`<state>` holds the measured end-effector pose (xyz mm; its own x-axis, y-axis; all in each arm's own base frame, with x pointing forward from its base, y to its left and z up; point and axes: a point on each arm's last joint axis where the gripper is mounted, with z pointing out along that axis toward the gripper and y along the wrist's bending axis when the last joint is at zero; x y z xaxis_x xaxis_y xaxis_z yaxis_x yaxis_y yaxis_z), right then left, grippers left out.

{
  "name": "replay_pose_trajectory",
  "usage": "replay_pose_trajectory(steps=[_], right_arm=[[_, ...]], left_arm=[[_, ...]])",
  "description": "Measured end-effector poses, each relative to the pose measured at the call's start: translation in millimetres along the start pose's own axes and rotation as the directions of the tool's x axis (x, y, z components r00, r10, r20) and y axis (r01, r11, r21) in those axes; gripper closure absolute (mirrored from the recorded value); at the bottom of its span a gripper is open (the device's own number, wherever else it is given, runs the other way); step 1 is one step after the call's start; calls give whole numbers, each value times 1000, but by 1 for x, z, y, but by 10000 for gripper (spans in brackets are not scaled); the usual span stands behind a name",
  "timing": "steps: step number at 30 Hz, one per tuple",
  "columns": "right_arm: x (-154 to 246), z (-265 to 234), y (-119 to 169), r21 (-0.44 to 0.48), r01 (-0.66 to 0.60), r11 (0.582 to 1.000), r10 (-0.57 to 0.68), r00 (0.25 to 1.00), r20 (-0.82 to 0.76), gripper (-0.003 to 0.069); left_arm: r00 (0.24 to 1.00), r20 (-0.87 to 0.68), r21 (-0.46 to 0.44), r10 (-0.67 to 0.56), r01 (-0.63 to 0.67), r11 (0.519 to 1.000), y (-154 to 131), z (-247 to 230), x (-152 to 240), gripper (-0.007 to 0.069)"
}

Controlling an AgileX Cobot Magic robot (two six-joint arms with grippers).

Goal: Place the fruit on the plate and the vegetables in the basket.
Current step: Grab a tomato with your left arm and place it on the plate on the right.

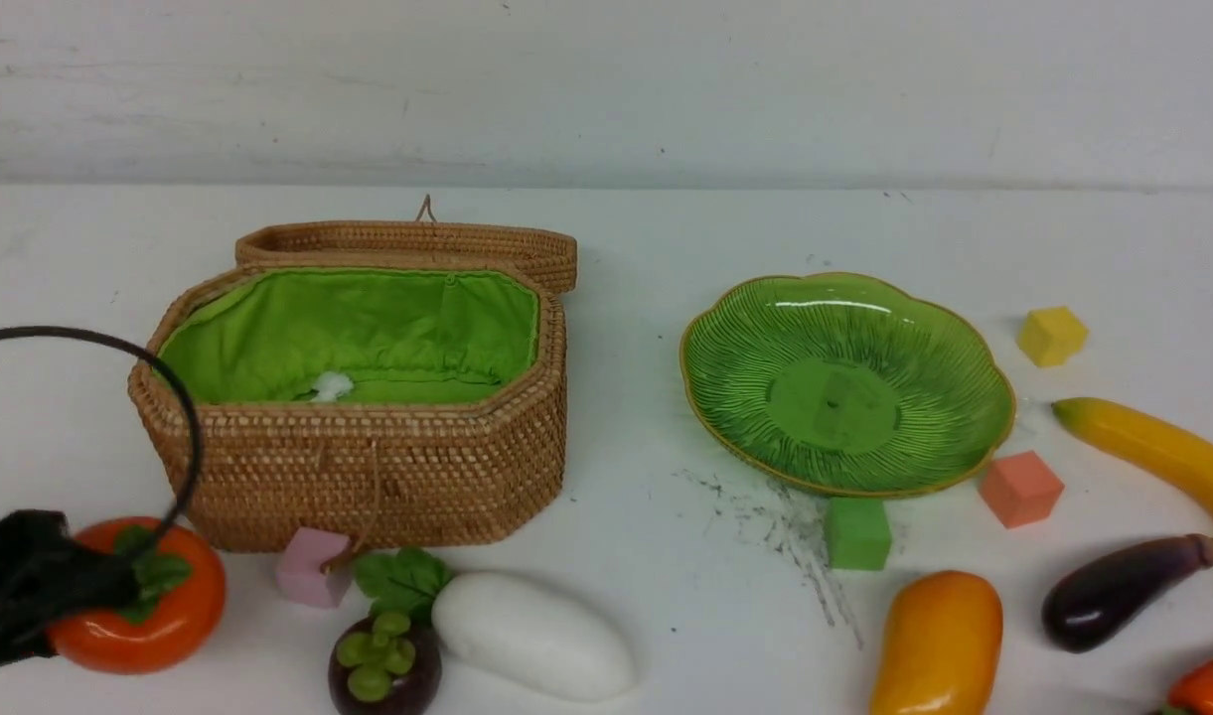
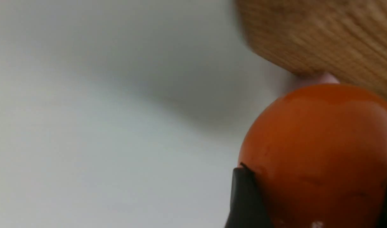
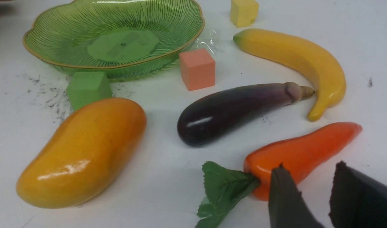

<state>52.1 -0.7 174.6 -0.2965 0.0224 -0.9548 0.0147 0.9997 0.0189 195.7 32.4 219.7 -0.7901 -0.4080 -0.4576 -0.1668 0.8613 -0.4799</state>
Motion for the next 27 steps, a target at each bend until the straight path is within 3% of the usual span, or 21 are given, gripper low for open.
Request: replay_pose_trajectory(steps=[2,6,13,17,22,27], right_arm=[[0,0,0,0,0,1000,0,1000,0,416],[0,0,0,0,0,1000,0,1000,0,416],[0,0,0,0,0,1000,0,1000,0,416],[0,0,0,0,0,1000,0,1000,0,416],[0,0,0,0,0,1000,0,1000,0,416],[0,0,0,0,0,1000,0,1000,0,416]], left_arm=[[995,-19,70,96,-94,993,-27,-4,16,199],[988,-35,153,153,-146,977,-52,-11,21,199],[969,-17,316,246,-228,921,-101,-22,1,199],[950,-23,406,312,-276,871,-142,-12,-22,199],[936,-58,457,348,-286,842,-181,11,-25,199],[942,-103,444,318,-243,863,-206,39,-18,199]])
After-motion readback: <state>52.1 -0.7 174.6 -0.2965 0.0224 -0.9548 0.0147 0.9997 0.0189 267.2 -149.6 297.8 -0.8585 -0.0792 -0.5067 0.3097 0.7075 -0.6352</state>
